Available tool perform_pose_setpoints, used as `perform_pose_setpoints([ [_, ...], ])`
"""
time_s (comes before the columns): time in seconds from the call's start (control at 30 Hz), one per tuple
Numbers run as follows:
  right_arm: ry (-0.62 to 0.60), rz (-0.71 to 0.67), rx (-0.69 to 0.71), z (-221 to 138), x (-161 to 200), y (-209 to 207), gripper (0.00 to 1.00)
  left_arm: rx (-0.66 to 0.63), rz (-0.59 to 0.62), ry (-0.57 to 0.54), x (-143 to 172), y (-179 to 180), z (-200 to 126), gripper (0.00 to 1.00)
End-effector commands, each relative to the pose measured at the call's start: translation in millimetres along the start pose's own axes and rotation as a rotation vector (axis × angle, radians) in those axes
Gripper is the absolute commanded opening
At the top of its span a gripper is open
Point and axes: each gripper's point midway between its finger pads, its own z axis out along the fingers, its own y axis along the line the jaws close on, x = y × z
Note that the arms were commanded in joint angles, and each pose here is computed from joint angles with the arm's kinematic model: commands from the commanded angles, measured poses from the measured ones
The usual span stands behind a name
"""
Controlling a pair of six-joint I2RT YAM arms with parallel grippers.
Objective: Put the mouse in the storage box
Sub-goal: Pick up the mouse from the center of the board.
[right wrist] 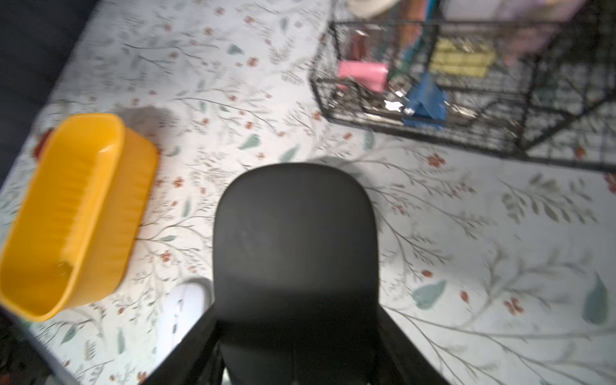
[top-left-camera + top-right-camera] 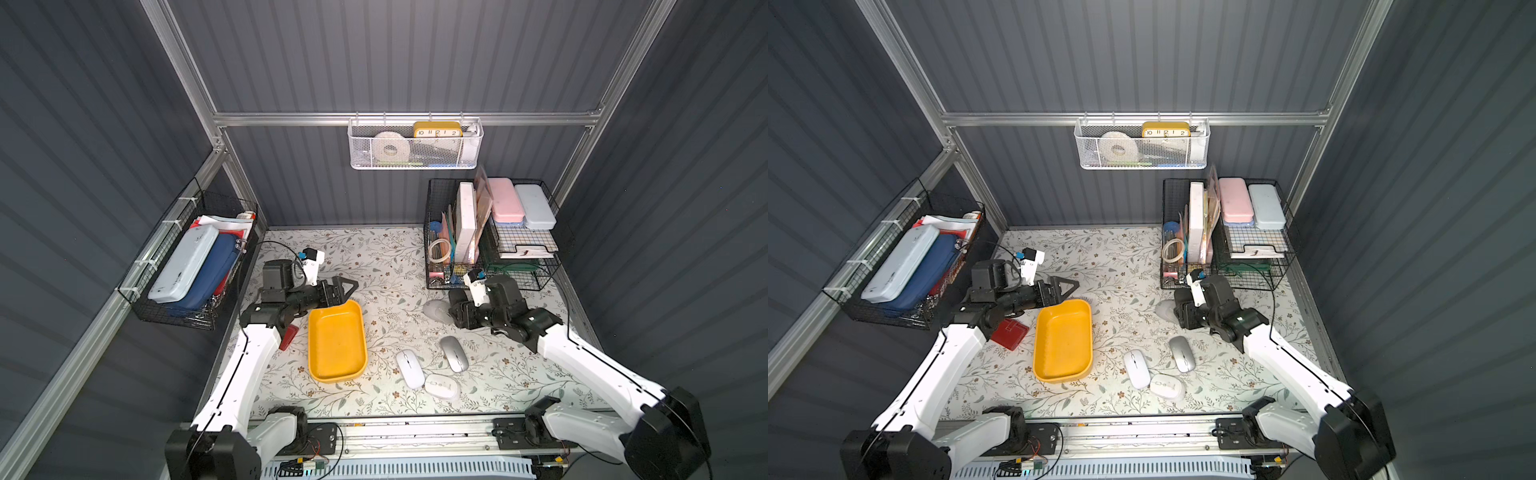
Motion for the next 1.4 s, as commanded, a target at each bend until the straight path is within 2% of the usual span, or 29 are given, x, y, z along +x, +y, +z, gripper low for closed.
perform_pose_setpoints([
  [0.0, -0.109, -0.196, -0.218, -16, -14, 55, 0.45, 0.155, 0.065, 0.041, -2, -42, 8, 0.99],
  [0.07, -0.133, -0.295, -0.288, -28, -13, 79, 0.45, 0.215, 0.097, 0.076, 4, -62, 16, 0.99],
  [0.2, -0.144, -0.633, -0.442, -51, 12, 132, 0.45, 0.346, 0.123, 0.099, 15, -95, 18, 0.98],
  [0.3, -0.12, -0.751, -0.511, -57, 27, 153, 0.45, 0.409, 0.133, 0.105, 27, -108, 14, 0.97],
  [0.43, -0.065, -0.882, -0.521, -51, 43, 166, 0.44, 0.449, 0.144, 0.129, 43, -118, 9, 0.95],
  [0.53, -0.063, -0.919, -0.53, -48, 45, 173, 0.44, 0.468, 0.144, 0.154, 54, -121, 6, 0.93],
  [0.77, -0.112, -0.945, -0.485, -41, 26, 180, 0.43, 0.483, 0.136, 0.186, 69, -122, 2, 0.88],
  [1.07, -0.162, -0.988, -0.339, -22, -13, 181, 0.41, 0.458, 0.076, 0.245, 78, -114, 16, 0.78],
  [1.1, -0.139, -0.99, -0.321, -11, -13, 180, 0.41, 0.459, 0.077, 0.248, 79, -115, 17, 0.77],
  [1.27, -0.138, -1.011, -0.301, 1, -24, 186, 0.4, 0.453, 0.066, 0.263, 82, -112, 23, 0.76],
  [1.37, -0.139, -1.015, -0.283, 8, -29, 188, 0.4, 0.442, 0.053, 0.278, 85, -108, 27, 0.69],
])
